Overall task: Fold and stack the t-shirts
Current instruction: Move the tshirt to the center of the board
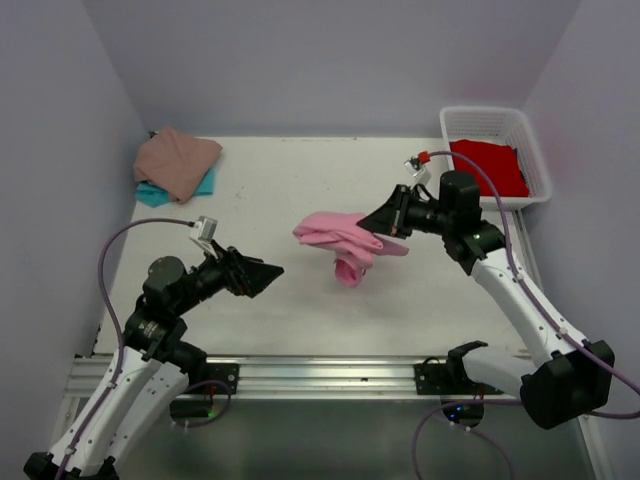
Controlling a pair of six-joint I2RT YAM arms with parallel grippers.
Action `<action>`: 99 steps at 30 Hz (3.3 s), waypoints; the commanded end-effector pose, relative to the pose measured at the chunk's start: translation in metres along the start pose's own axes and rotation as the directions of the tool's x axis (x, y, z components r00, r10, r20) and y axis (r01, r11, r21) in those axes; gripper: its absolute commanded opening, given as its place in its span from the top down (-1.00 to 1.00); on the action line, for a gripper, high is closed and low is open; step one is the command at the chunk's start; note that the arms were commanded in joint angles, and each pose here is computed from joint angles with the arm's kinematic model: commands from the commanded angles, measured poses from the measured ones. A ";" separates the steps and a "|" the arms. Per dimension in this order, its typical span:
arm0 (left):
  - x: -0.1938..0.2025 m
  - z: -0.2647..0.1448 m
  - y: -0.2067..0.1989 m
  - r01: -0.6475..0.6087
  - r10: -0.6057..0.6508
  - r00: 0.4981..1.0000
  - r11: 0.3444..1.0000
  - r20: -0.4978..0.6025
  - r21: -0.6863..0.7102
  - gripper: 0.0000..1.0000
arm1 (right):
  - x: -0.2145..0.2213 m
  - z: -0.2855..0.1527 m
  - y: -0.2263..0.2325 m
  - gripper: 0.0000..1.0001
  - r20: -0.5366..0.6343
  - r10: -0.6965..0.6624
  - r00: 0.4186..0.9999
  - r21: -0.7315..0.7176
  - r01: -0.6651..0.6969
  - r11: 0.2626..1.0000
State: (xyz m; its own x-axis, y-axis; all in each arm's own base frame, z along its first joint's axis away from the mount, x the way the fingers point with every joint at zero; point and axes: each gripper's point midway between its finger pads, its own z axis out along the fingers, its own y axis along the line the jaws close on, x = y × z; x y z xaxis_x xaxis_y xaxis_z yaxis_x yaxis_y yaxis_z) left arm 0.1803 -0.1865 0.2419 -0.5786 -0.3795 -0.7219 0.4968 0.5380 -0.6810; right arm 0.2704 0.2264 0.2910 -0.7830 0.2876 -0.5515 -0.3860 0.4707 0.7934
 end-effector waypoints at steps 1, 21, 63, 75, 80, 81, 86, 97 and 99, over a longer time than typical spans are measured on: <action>0.011 -0.002 0.008 0.024 -0.024 1.000 1.000 -0.006 -0.014 -1.00 | 0.031 0.000 0.001 1.00 -0.068 0.061 0.996 -0.020 -0.063 0.998; 0.079 0.080 0.030 -0.413 0.412 0.907 0.911 -0.091 0.008 -1.00 | -0.005 0.077 -0.007 1.00 -0.171 0.296 0.940 -0.058 -0.309 0.949; -0.027 0.177 0.014 -0.499 0.624 0.717 0.771 0.310 -0.396 1.00 | -0.024 0.103 0.021 1.00 -0.279 0.366 0.888 -0.198 -0.426 0.883; -0.082 0.076 -0.051 -0.476 0.557 0.773 0.825 0.302 -0.303 1.00 | -0.038 0.104 -0.054 1.00 -0.195 0.383 0.903 -0.022 -0.395 0.919; -0.108 0.047 -0.068 -0.464 0.551 0.772 0.830 0.318 -0.311 1.00 | -0.025 0.105 -0.094 0.41 -0.188 0.405 0.895 0.127 -0.387 0.913; -0.111 0.045 -0.069 -0.467 0.557 0.769 0.825 0.314 -0.319 1.00 | -0.029 0.102 -0.101 0.29 -0.181 0.318 0.931 0.158 -0.292 0.943; -0.126 0.040 -0.079 -0.513 0.608 0.744 0.786 0.278 -0.347 1.00 | -0.025 0.060 -0.149 -0.20 -0.142 0.192 0.971 0.516 -0.093 0.851; -0.164 0.039 -0.119 -0.582 0.664 0.701 0.743 0.259 -0.330 1.00 | 0.059 0.050 -0.118 -0.21 -0.246 0.166 0.955 0.388 -0.060 0.920; -0.177 0.032 -0.131 -0.579 0.661 0.693 0.748 0.287 -0.325 1.00 | 0.086 0.056 -0.119 -0.17 -0.278 0.198 0.940 0.339 -0.096 0.936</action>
State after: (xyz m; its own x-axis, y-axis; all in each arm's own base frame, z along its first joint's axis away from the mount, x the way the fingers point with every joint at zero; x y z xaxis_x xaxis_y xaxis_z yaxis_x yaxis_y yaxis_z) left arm 0.2464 -0.2233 0.4052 0.0282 -0.0713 -0.9971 0.4783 0.8768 -0.0491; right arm 0.2976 0.2241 0.1462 -0.9313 0.1630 -0.3258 -0.0910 0.7620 0.6412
